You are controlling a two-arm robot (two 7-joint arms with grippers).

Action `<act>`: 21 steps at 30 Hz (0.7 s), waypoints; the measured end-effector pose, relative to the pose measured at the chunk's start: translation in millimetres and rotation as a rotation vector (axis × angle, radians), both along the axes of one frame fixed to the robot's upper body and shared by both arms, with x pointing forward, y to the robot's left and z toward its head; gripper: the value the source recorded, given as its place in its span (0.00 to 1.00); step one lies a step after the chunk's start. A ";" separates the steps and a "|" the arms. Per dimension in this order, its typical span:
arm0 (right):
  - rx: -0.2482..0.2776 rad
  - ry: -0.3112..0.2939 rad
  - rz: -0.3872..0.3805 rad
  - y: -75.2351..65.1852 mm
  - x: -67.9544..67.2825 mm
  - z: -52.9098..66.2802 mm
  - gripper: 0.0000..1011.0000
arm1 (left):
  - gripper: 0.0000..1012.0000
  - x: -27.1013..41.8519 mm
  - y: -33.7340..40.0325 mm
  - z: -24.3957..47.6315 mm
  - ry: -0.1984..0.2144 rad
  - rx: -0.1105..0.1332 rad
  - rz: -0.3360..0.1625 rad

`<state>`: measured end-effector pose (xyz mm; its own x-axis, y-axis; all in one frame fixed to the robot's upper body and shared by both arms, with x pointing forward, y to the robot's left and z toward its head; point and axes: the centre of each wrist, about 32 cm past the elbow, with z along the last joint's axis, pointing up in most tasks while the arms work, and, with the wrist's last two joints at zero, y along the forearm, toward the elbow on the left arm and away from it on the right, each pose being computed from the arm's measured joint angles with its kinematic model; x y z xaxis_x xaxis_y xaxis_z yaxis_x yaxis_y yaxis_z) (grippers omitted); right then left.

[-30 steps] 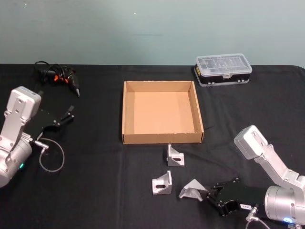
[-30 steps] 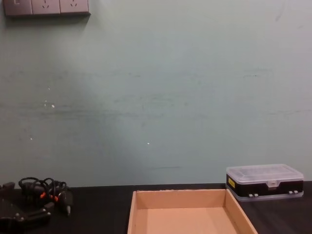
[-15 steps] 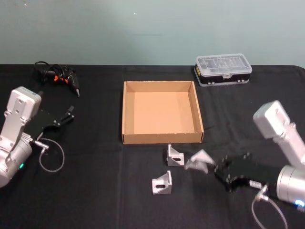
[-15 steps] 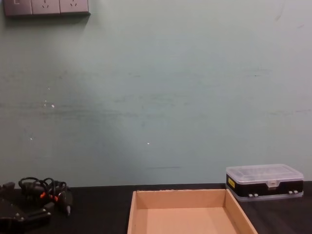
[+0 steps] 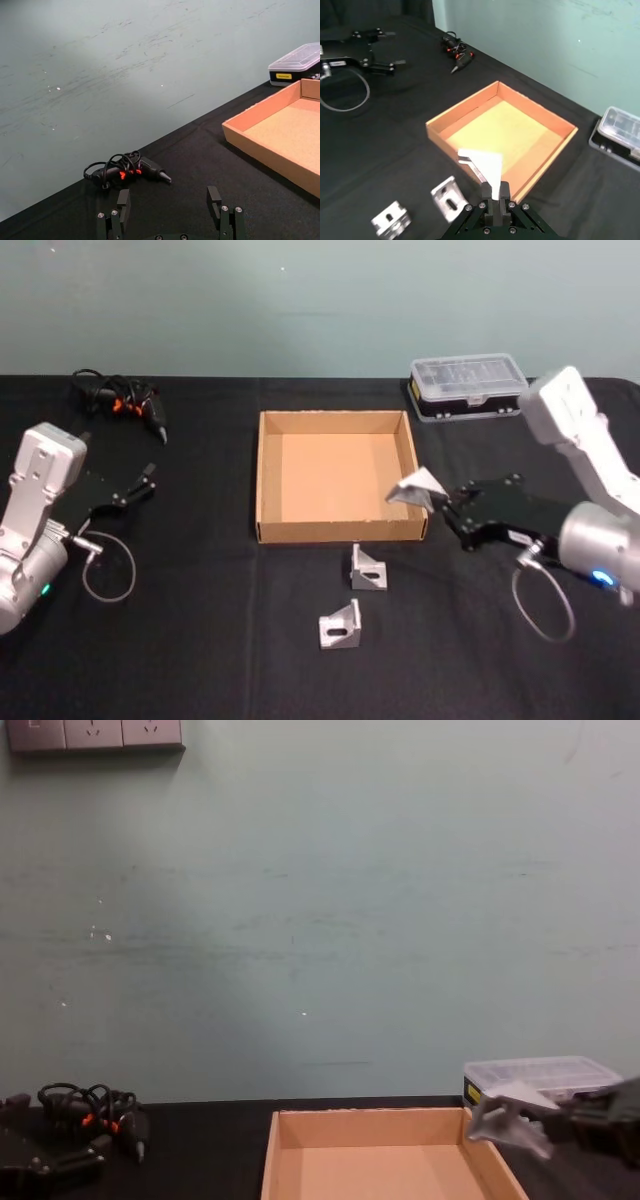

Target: Use one hand to pick up the angle iron from the table and place it into the box.

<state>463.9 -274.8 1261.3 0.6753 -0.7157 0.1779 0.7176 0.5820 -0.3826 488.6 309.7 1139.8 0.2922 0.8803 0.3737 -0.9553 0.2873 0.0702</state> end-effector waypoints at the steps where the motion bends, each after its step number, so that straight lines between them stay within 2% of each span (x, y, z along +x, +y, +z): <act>1: -0.004 0.000 -0.001 1.9 3.7 -0.6 0.09 | 0.99 0.0 0.0 0.0 0.000 0.000 0.000; 5: -0.027 -0.005 -0.005 9.4 22.9 -1.7 0.09 | 0.99 0.0 0.0 0.0 0.000 0.000 0.000; 8: -0.047 -0.002 -0.020 15.2 41.9 -4.0 0.08 | 0.99 0.0 0.0 0.0 0.000 0.000 0.000; 15: -0.065 0.021 -0.050 22.5 71.9 -11.7 0.09 | 0.99 0.0 0.0 0.0 0.000 0.000 0.000; 21: -0.087 0.047 -0.043 30.6 87.9 -18.9 0.09 | 0.99 0.0 0.0 0.0 0.000 0.000 0.000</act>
<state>551.8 -244.3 1242.3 0.6535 -0.7273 0.2096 0.7212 0.5144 -0.4640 488.6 309.7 1139.8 0.2923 0.8803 0.3737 -0.9552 0.2874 0.0703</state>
